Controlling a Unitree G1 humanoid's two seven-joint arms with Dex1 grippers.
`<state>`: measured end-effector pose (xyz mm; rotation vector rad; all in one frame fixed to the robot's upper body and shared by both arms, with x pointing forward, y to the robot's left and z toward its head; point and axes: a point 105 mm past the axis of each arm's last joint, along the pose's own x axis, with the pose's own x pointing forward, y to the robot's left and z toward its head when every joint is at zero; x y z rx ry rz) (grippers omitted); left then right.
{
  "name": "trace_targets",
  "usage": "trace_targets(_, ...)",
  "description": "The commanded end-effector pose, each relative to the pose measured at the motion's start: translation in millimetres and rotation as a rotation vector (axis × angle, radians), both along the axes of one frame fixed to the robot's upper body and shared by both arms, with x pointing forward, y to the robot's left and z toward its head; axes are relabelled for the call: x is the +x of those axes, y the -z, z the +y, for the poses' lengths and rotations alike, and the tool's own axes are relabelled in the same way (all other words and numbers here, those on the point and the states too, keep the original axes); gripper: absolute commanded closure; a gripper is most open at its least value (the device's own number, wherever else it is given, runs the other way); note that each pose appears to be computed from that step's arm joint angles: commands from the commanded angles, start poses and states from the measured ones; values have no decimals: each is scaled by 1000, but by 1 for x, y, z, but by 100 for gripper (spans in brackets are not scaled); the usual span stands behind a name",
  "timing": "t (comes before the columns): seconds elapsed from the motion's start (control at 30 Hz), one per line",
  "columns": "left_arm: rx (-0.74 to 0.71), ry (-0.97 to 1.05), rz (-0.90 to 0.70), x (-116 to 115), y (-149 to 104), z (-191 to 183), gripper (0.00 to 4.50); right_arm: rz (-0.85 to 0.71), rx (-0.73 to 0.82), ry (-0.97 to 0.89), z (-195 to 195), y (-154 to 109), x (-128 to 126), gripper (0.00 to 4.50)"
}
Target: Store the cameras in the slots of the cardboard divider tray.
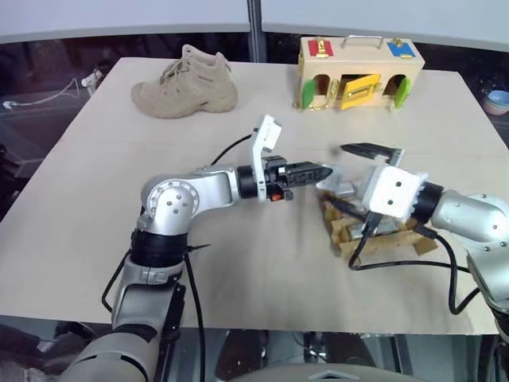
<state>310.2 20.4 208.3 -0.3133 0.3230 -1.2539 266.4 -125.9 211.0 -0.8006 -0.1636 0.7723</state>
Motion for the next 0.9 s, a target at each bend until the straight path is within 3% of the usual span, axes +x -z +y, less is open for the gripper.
trace_targets(0.03, 8, 81, -143, 7, -11, -33, 379, 49, 178, 226, -57, -7, -26, 2)
trace_targets(0.17, 49, 187, -240, 12, -3, -81, 379, 133, 185, 407, -94, 14, -64, 2)
trace_targets(0.37, 110, 324, -314, 10, 6, -138, 379, 164, 204, 486, -105, 25, -97, 2)
trace_targets(0.6, 351, 337, -463, 18, 24, -163, 379, 137, 184, 551, -112, 28, -109, 2)
trace_targets(0.73, 448, 418, -409, 10, 33, -167, 379, 112, 183, 579, -114, 27, -110, 2)
trace_targets(0.9, 466, 451, -375, 4, 34, -171, 379, 110, 193, 583, -112, 29, -112, 2)
